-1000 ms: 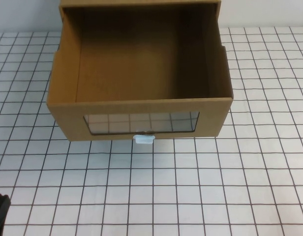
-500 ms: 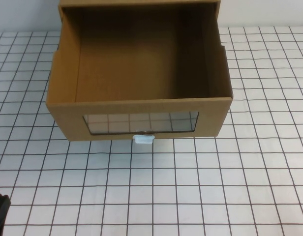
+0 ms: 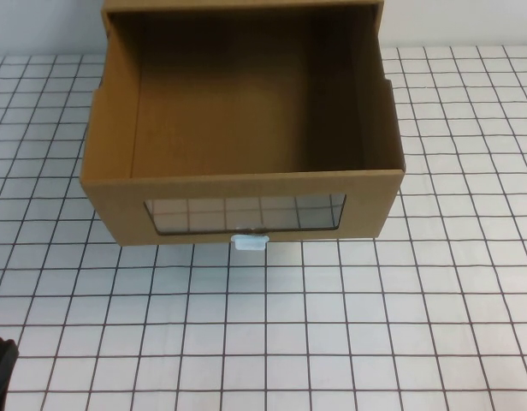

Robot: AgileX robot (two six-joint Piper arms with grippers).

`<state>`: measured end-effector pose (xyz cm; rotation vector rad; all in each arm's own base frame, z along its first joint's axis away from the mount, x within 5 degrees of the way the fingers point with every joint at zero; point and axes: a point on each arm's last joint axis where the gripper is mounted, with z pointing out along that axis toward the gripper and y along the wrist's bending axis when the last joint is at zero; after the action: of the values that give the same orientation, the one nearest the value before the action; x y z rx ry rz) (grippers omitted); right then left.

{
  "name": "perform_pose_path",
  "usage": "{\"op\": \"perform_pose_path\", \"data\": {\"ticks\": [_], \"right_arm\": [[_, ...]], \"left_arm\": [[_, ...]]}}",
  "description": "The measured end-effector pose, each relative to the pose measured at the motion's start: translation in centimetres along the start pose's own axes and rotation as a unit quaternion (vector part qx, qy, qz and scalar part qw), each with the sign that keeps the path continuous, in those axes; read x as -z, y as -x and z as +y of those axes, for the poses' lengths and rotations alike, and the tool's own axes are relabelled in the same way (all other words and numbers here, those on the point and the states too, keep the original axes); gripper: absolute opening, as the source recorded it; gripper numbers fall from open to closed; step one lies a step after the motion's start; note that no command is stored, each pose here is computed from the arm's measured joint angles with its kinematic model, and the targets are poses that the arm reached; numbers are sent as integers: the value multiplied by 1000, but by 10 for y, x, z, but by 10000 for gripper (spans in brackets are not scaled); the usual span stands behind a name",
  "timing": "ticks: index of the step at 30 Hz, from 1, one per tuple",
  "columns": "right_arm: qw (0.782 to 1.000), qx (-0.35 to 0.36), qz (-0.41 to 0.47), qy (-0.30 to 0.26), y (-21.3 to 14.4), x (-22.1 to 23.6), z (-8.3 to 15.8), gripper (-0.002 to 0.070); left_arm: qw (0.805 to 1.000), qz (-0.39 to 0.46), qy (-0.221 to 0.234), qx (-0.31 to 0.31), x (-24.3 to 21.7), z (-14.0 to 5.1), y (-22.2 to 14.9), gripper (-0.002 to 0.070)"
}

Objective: Open the shoe box
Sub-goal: 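Pull the top drawer of the cardboard box fully open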

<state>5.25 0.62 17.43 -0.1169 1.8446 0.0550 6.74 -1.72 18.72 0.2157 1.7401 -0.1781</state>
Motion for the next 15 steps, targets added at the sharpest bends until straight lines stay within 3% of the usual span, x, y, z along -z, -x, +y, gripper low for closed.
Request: {"op": "perform_pose_path", "data": {"ticks": [9,15], "right_arm": [[1000,0,0,0,0,0,0,-13],[1000,1,0,0,0,0,0,-13]], "left_arm": [[1000,0,1,-12,0,0,0,-2],[999,-33,33,-18,9,4,2,-2]]}}
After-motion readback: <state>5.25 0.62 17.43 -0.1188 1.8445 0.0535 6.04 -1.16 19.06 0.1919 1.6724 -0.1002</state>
